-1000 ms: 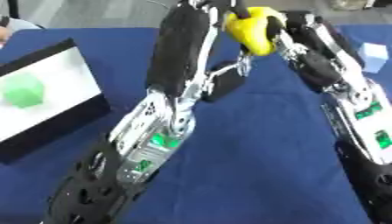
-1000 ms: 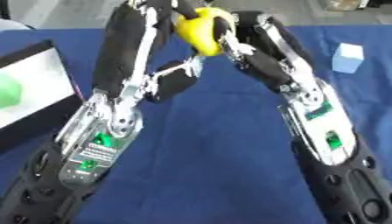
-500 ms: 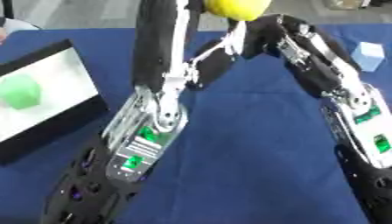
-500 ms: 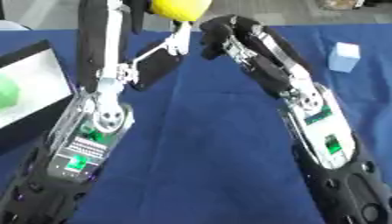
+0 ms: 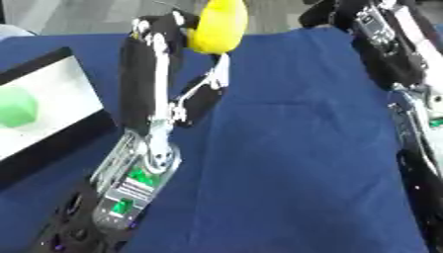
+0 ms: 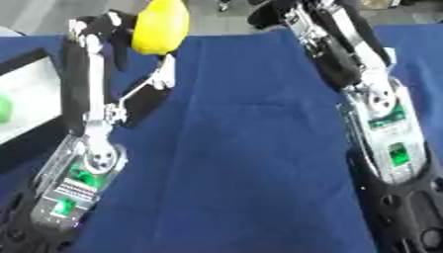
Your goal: Pick up the objects with one hand, pass them to the other hand, and then place them into the box on the other side of the table.
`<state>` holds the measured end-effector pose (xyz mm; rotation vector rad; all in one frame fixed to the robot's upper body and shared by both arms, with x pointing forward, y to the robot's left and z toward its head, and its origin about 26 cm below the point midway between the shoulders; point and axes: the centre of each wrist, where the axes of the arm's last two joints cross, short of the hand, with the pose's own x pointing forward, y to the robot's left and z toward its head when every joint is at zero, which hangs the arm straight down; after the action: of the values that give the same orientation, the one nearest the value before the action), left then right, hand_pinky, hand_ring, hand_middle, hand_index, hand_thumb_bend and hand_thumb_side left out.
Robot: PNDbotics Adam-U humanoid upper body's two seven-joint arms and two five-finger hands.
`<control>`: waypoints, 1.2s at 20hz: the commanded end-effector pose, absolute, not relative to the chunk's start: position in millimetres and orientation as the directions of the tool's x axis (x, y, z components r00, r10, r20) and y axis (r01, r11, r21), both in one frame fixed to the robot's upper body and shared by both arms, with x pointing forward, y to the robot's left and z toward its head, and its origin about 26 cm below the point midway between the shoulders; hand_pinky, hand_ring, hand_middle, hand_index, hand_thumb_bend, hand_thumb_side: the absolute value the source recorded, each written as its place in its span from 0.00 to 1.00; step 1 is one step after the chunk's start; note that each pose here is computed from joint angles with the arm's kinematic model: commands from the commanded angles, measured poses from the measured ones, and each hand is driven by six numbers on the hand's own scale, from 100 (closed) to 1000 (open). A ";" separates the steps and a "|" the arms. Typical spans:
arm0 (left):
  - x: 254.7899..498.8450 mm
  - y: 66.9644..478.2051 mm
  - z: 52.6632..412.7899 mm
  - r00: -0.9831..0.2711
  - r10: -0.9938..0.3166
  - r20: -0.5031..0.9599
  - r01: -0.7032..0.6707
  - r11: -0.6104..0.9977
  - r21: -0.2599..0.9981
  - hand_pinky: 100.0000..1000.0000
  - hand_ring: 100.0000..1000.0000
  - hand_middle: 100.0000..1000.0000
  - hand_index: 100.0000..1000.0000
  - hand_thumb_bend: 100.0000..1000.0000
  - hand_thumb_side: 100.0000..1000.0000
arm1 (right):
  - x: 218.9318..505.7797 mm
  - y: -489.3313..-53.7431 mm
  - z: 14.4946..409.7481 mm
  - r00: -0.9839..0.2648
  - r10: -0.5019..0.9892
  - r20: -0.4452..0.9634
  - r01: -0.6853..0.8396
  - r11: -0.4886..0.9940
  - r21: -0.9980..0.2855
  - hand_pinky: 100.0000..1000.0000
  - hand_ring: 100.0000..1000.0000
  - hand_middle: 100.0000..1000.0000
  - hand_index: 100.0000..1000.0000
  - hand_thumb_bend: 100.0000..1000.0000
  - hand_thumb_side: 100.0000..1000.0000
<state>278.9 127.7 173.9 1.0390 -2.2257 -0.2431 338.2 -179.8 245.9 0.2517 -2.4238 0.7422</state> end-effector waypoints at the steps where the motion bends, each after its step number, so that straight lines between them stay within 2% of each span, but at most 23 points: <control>1: 281.1 153.1 172.5 -0.378 -0.788 0.485 -0.704 0.586 0.403 0.46 0.39 0.05 0.18 0.00 0.00 | 333.4 -198.6 260.2 -0.843 0.056 0.535 -0.234 0.857 -0.459 0.66 0.62 0.64 0.84 0.00 0.71; 5: 284.4 190.0 164.1 -0.220 -0.842 0.493 -0.791 0.450 0.416 0.46 0.40 0.07 0.20 0.00 0.00 | 336.3 -214.9 251.5 -0.822 0.125 0.556 -0.167 0.880 -0.445 0.66 0.62 0.62 0.83 0.00 0.72; 8: 284.4 194.9 163.1 -0.195 -0.841 0.504 -0.813 0.426 0.396 0.46 0.40 0.07 0.20 0.00 0.00 | 337.0 -215.5 250.1 -0.820 0.132 0.557 -0.160 0.881 -0.445 0.66 0.62 0.62 0.83 0.00 0.72; 9: 284.9 198.0 160.5 -0.179 -0.844 0.505 -0.815 0.415 0.404 0.49 0.43 0.12 0.26 0.01 0.00 | 338.1 -217.0 247.2 -0.812 0.138 0.568 -0.155 0.886 -0.437 0.65 0.61 0.61 0.81 0.00 0.74; 10: 286.7 206.9 154.5 -0.134 -0.853 0.505 -0.812 0.387 0.437 0.49 0.43 0.13 0.26 0.02 0.00 | 340.9 -223.6 240.1 -0.787 0.164 0.595 -0.135 0.895 -0.425 0.65 0.61 0.61 0.81 0.00 0.74; 14: 289.5 261.5 127.7 0.113 -0.871 0.479 -0.767 0.230 0.599 0.49 0.43 0.13 0.26 0.02 0.00 | 345.1 -238.7 216.0 -0.727 0.231 0.647 -0.091 0.901 -0.424 0.65 0.61 0.61 0.81 0.00 0.74; 17: 287.9 304.1 123.4 0.272 -0.854 0.444 -0.720 0.125 0.682 0.50 0.41 0.13 0.27 0.08 0.00 | 347.0 -240.2 207.1 -0.709 0.244 0.662 -0.096 0.896 -0.433 0.64 0.61 0.61 0.81 0.00 0.75; 24: 297.4 405.1 142.8 0.595 -0.709 0.380 -0.581 -0.053 0.812 0.52 0.42 0.15 0.31 0.13 0.00 | 349.6 -235.8 202.1 -0.706 0.229 0.670 -0.122 0.893 -0.434 0.64 0.61 0.60 0.81 0.00 0.75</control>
<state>296.5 383.3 124.1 1.5485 -1.2021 -0.2763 349.6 -237.8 194.9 -0.0778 -2.2561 0.5716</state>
